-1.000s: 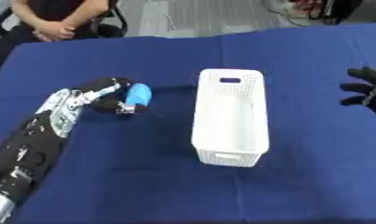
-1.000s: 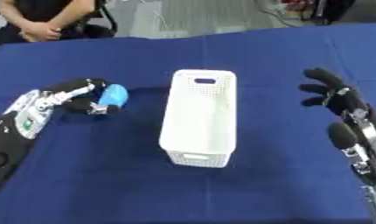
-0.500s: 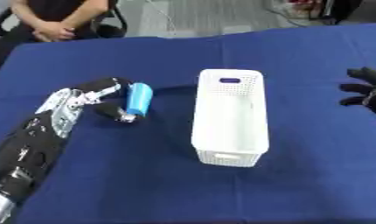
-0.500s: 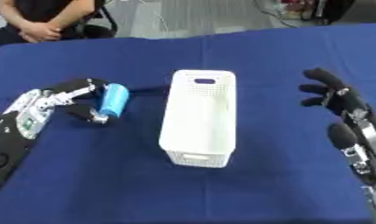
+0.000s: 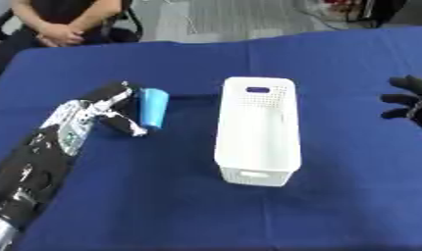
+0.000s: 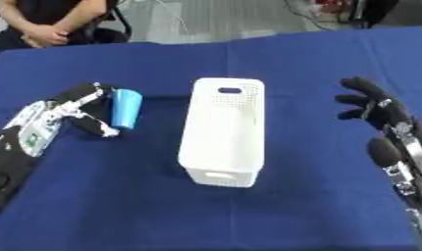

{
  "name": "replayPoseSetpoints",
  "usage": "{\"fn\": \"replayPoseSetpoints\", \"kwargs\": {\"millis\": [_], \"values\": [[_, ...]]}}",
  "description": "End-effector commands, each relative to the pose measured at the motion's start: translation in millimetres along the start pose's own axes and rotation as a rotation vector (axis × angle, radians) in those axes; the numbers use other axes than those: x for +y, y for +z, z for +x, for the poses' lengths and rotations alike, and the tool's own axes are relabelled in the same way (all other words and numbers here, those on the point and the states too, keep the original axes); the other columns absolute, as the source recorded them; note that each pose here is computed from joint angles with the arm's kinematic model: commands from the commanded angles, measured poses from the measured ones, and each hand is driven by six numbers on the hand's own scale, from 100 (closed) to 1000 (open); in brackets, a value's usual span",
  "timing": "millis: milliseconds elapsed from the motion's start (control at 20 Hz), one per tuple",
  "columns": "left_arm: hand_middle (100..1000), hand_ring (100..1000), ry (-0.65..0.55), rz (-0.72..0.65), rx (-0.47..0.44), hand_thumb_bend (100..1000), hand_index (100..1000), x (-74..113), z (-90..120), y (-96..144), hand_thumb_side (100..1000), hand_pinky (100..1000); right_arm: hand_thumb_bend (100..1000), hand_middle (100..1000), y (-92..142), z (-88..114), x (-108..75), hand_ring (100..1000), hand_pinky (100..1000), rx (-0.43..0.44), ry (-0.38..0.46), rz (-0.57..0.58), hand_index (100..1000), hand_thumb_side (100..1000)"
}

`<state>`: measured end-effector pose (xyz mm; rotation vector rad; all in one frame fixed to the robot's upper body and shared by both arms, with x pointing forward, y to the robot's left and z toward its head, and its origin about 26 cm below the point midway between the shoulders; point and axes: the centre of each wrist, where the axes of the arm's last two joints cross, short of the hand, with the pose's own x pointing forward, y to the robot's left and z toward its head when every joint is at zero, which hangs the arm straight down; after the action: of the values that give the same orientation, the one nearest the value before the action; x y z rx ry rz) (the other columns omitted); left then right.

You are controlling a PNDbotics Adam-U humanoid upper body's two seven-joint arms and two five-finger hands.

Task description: Pick up objects on the table and place them in the box.

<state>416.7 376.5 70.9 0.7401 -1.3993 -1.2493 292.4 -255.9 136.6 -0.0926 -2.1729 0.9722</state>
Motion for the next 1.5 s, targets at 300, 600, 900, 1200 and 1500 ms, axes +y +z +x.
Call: {"fn": "replayPoseSetpoints", "kwargs": {"millis": [300, 600, 900, 1200, 1500], "values": [[159, 100, 0.065, 0.166, -0.044, 100, 222, 46.0, 6.8, 5.6, 438, 100, 564, 920, 0.4, 2.1, -6.6, 846, 721, -0.006, 0.021, -0.001, 1000, 1000], [156, 100, 0.083, 0.314, -0.184, 100, 249, 105.6, 43.2, 9.4, 358, 100, 565, 920, 1.5, 1.6, -6.6, 846, 721, -0.001, 0.023, 0.004, 1000, 1000], [155, 100, 0.058, 0.375, -0.385, 100, 251, 148.4, 103.9, 0.9, 375, 100, 564, 921, 2.0, 0.8, -5.7, 846, 721, 0.001, 0.020, 0.011, 1000, 1000], [154, 100, 0.006, 0.319, -0.531, 100, 253, 151.4, 157.8, -21.7, 366, 100, 564, 921, 0.5, 1.0, -4.6, 847, 721, -0.005, 0.015, 0.017, 1000, 1000], [154, 100, -0.046, 0.221, -0.617, 100, 255, 128.5, 192.6, -45.8, 342, 100, 560, 921, -2.3, 1.6, -3.4, 847, 721, -0.016, 0.008, 0.022, 1000, 1000]]}}
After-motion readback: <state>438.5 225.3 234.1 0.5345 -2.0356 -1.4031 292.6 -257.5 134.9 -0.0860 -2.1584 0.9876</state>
